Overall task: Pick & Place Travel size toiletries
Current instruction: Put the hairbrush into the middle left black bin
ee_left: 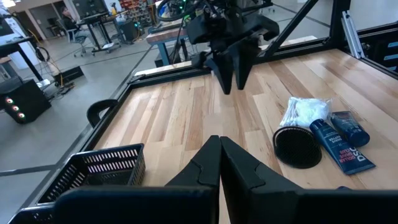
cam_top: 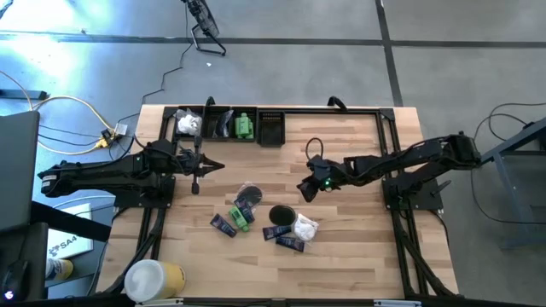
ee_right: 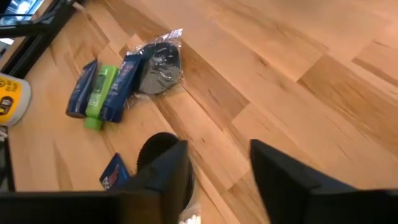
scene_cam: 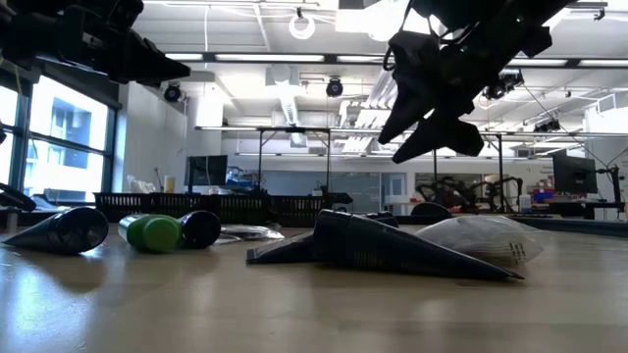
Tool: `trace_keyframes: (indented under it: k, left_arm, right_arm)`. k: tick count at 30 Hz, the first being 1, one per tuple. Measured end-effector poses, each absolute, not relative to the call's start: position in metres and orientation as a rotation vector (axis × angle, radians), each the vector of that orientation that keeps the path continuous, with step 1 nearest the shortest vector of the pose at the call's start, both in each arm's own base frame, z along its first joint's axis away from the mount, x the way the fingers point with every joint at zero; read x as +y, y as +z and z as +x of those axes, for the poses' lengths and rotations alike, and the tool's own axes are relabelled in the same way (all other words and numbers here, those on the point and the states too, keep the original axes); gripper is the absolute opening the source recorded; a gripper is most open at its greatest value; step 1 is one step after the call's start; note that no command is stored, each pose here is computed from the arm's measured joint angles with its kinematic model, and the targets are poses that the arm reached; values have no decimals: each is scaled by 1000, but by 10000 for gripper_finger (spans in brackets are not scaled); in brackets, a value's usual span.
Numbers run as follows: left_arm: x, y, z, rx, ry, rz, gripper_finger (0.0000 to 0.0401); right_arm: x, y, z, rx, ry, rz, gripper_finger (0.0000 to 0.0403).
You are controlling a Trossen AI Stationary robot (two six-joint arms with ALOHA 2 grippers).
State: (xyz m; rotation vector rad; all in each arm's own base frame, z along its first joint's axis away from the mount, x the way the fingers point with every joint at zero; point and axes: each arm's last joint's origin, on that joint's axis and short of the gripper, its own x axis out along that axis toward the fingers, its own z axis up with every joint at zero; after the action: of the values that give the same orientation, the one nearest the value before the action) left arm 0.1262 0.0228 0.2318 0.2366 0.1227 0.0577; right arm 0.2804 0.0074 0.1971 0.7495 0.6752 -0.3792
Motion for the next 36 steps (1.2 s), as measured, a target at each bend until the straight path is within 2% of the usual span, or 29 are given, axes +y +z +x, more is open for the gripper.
trace_keyframes:
  k: [5, 9, 18, 22, 28, 36]
  left_arm:
    - [23, 232, 126, 123, 57, 237, 1]
    - [23, 232, 126, 123, 57, 237, 1]
    - [23, 232, 126, 122, 57, 237, 1]
    - [23, 232, 126, 122, 57, 236, 1]
    - [23, 232, 126, 122, 55, 236, 1]
    - [23, 232, 126, 122, 54, 235, 1]
  right_arm:
    - [9, 197, 280, 662, -405, 727, 251]
    - [12, 196, 280, 696, -361, 794, 276]
    - [27, 153, 291, 925, -300, 939, 252]
    - [29, 135, 299, 966, -266, 986, 244]
    - [33, 119, 314, 950, -151, 1030, 238]
    - [30, 116, 318, 920, -141, 1035, 238]
